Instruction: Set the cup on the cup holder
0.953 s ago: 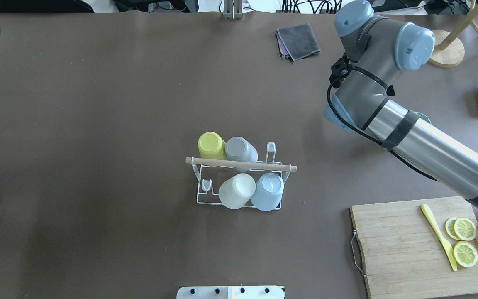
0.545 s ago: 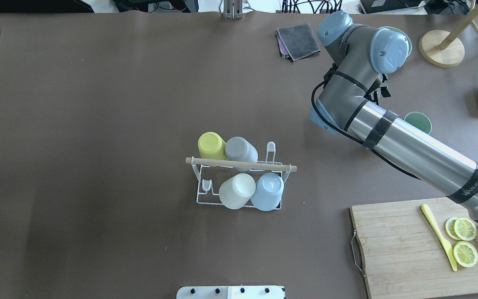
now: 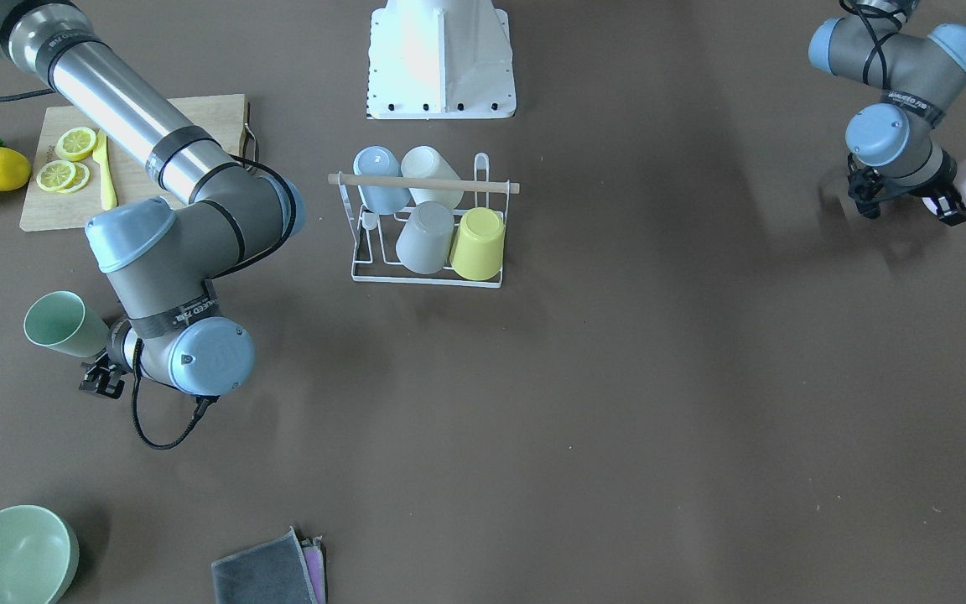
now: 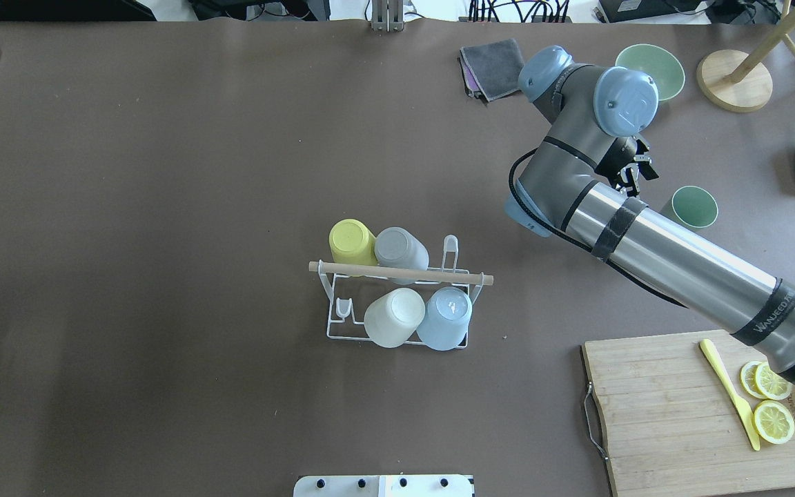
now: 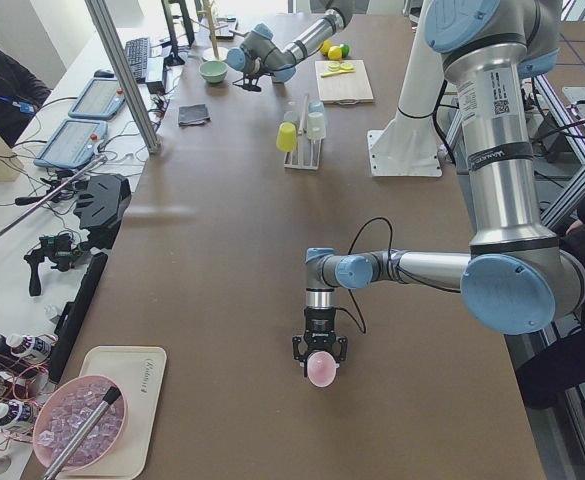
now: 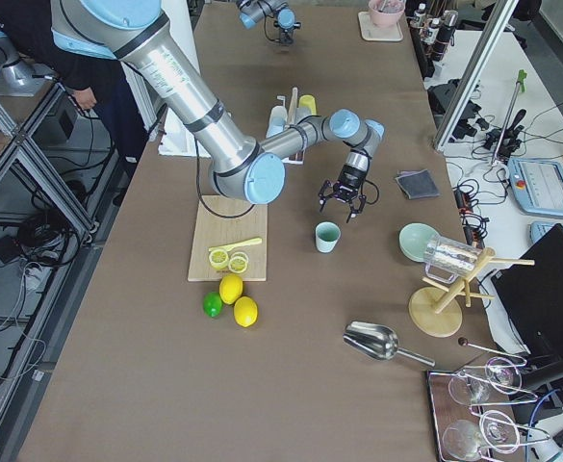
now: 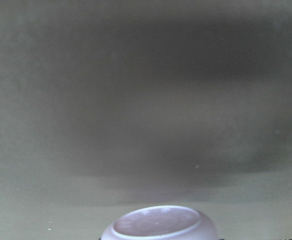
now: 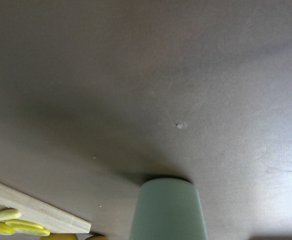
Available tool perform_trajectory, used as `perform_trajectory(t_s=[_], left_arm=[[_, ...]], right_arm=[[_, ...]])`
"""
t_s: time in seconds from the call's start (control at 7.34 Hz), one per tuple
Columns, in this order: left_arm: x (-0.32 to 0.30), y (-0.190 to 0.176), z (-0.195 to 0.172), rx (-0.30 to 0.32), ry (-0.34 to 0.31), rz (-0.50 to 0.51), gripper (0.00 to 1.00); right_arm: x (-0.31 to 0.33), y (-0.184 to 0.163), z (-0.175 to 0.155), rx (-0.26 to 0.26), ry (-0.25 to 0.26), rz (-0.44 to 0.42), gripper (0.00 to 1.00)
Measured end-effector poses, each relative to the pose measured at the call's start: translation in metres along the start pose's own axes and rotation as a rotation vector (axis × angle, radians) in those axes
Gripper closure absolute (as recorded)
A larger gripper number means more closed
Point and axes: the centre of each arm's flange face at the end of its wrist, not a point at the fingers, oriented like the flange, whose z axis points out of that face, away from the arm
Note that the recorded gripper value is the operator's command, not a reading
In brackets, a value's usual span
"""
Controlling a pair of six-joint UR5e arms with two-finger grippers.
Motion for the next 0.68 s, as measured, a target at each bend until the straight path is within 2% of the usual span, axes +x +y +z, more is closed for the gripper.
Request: perform_trajectory(t_s=[0.41,0.68], left_arm=[[-0.022,0.027,-0.024,0.052,-0.019,-0.001,0.75],[-0.035,0.032,-0.054,0.099,-0.059,-0.023,0.75]], right_arm=[[-0.004,-0.012,0.016,-0.091,0.023,-0.020,0.01],[-0.007,-0.020,0.023,-0.124,0.022,-0.027,0.01]])
